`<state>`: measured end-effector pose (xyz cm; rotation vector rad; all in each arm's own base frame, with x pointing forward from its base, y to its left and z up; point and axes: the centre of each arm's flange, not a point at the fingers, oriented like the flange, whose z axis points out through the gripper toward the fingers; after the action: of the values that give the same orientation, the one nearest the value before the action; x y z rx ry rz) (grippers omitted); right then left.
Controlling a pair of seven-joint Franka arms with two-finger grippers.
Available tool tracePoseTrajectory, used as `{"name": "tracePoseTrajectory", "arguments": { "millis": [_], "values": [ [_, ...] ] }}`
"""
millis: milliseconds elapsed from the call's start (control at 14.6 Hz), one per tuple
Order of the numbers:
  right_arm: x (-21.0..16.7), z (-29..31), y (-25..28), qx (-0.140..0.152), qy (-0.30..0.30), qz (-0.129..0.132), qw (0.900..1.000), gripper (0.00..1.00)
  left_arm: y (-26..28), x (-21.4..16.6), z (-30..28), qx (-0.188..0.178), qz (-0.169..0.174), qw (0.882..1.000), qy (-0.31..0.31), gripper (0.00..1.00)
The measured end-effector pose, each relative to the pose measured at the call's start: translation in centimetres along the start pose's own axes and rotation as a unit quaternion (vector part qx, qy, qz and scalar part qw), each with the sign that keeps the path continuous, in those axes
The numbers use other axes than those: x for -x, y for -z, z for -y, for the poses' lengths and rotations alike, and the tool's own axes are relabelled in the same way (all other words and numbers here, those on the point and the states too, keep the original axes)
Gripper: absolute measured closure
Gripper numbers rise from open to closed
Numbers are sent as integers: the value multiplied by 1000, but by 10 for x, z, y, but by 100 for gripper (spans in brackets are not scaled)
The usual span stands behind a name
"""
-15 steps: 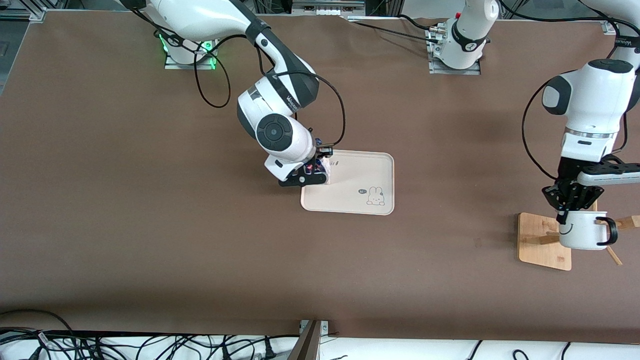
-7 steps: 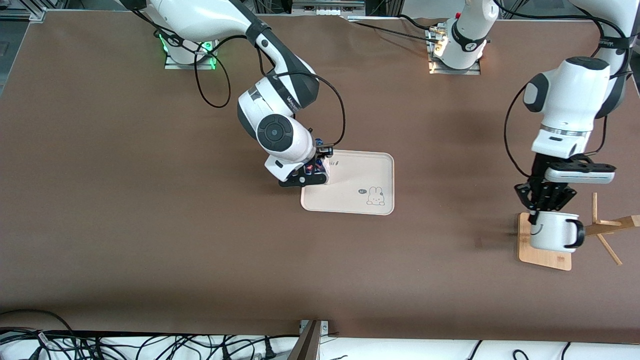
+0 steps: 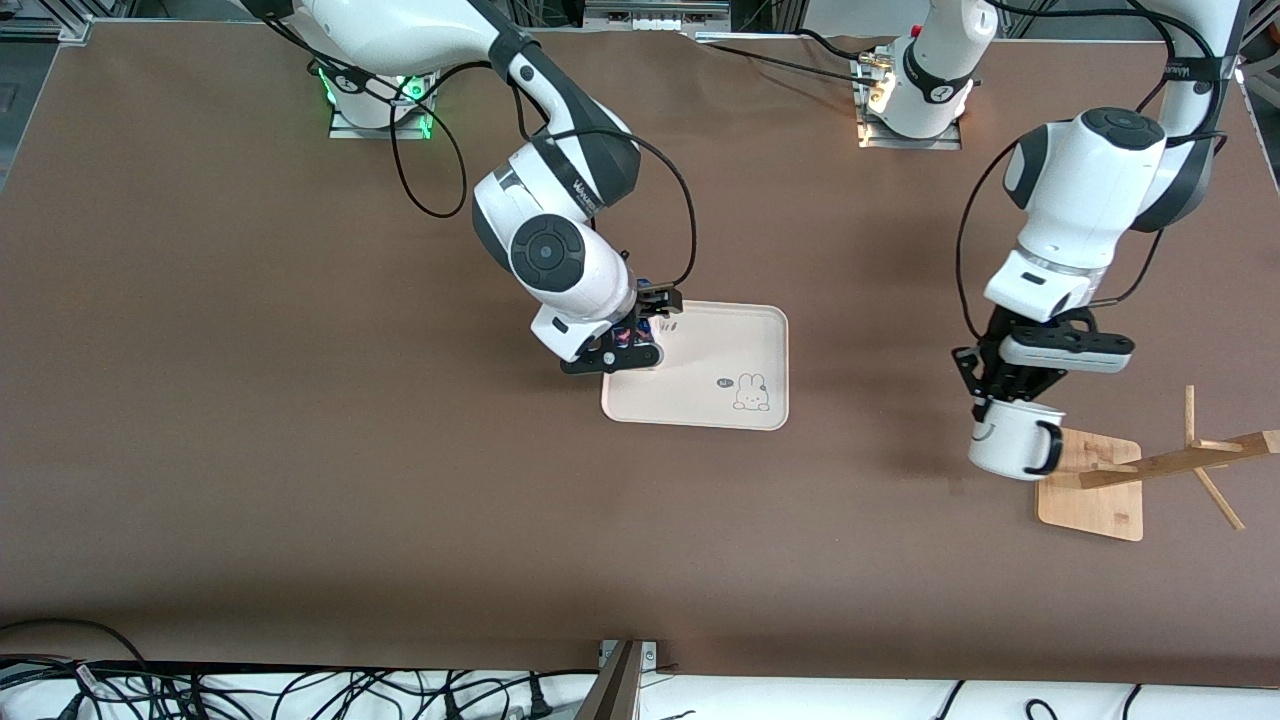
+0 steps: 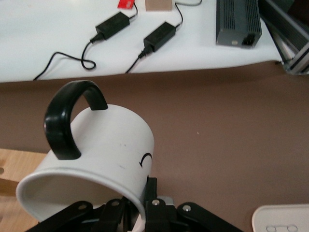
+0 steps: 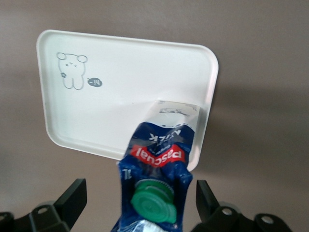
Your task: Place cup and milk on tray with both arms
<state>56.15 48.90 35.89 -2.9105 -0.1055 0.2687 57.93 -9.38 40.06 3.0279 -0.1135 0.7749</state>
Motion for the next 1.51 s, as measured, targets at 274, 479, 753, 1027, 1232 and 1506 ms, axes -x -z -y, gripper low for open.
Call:
{"name": "tracePoseTrajectory", "arguments": {
  "millis": [274, 479, 753, 1027, 1232, 1506],
  "values": [
    [18, 8, 72, -6, 12, -20, 1000, 0, 23, -22, -49, -7, 99, 995, -29, 92],
    [23, -27, 151, 10, -11, -53, 999, 0, 28, -36, -65, -9, 155, 987, -31, 92],
    [10, -108, 224, 32, -73, -80, 994, 0, 14, -40, -72, 30, 201, 979, 9, 92],
    [6, -148, 241, 54, -81, -67, 993, 0, -5, -29, -92, 41, 244, 969, 5, 92],
    [1, -182, 249, 72, -83, -56, 992, 0, -26, -26, -108, 53, 263, 963, 5, 92],
    [-10, -231, 263, 85, -125, -63, 987, 0, -60, -16, -138, 64, 290, 955, -7, 92]
  ]
}}
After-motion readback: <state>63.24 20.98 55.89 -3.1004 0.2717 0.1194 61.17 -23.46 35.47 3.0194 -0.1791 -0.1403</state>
